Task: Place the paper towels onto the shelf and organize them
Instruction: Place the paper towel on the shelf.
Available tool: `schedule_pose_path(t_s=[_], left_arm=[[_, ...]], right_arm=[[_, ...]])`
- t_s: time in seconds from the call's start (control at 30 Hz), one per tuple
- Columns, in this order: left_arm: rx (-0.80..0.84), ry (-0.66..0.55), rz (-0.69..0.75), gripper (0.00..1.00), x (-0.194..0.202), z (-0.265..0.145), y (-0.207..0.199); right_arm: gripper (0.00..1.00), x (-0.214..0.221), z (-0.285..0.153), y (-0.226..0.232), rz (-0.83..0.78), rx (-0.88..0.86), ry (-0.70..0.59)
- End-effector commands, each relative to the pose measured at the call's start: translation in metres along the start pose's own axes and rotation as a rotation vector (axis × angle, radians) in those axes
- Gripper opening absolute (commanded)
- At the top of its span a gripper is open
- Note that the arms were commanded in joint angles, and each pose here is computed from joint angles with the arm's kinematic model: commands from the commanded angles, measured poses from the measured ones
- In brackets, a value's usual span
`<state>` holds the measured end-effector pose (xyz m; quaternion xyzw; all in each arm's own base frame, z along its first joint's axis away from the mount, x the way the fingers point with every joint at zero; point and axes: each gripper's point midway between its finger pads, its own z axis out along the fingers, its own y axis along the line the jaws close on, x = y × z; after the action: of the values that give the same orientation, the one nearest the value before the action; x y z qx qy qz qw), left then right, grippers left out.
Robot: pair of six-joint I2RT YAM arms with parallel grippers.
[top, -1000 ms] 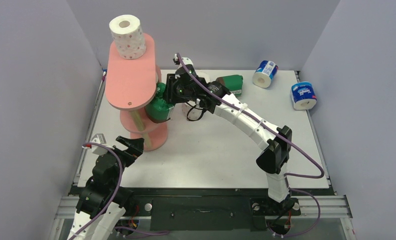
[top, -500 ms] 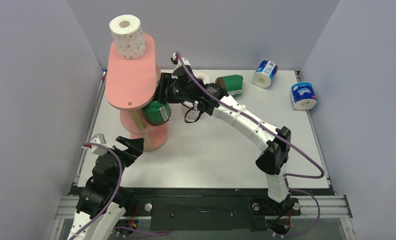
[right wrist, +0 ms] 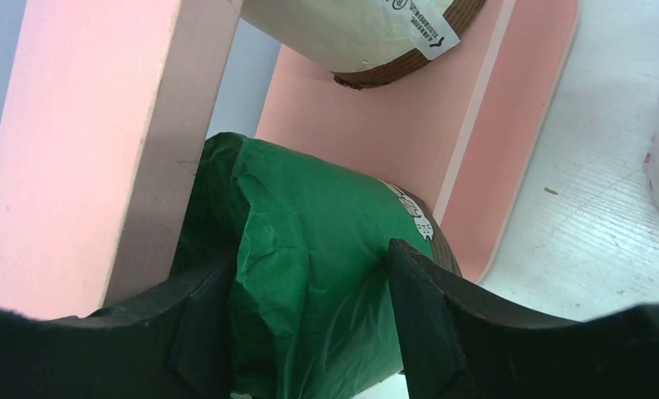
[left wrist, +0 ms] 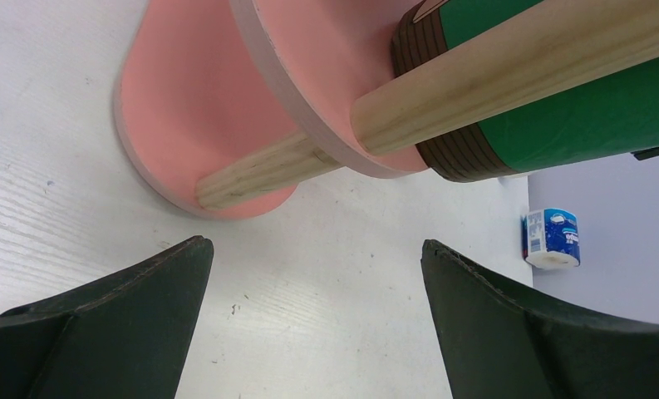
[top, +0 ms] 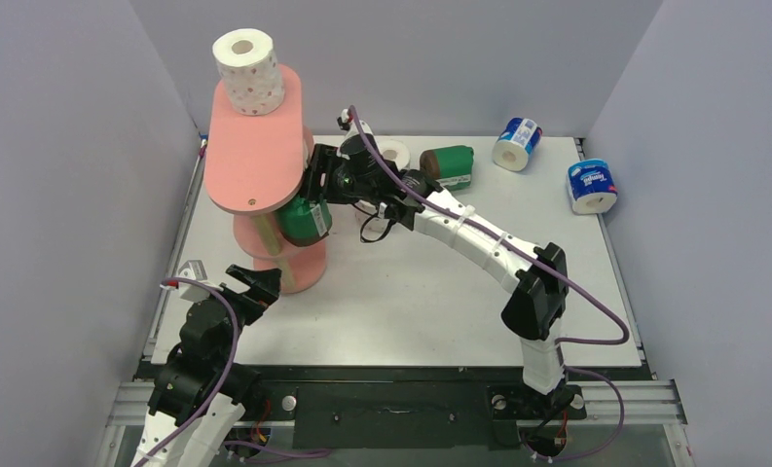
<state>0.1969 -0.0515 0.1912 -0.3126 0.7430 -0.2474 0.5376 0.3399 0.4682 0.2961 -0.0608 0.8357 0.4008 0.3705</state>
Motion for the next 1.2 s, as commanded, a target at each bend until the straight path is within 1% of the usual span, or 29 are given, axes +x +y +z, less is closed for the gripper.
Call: schedule_pose_path(t_s=[0.0,0.27,0.6,0.7,0.97,1.17], left_arm=[[0.025,0.0,-0.016,0.96,-0.002,0.0,-0.007],[0.024,0.003,-0.015,0.96,-0.001,0.001,-0.008],[0.031,0.007,-0.019,0.96,0.0,0.001,-0.01],[0.032,0.006,-0.02,0.96,-0.001,0.001,-0.01],[0.037,0.005,-0.017,0.96,-0.003,0.002,-0.014],[0.041,0.01,-0.018,0.96,-0.002,0.004,-0.015]], right_arm=[[0.56,-0.018,-0.028,0.038,0.025,-0.143,-0.056],[0.59,-0.022,-0.042,0.046,0.055,-0.214,-0.086],[0.59,-0.021,-0.038,0.062,0.115,-0.302,-0.077],[0.6,-0.022,-0.04,0.058,0.113,-0.29,-0.084],[0.6,-0.025,-0.048,0.029,0.113,-0.212,-0.11],[0.62,-0.03,-0.056,0.021,0.109,-0.204,-0.128]])
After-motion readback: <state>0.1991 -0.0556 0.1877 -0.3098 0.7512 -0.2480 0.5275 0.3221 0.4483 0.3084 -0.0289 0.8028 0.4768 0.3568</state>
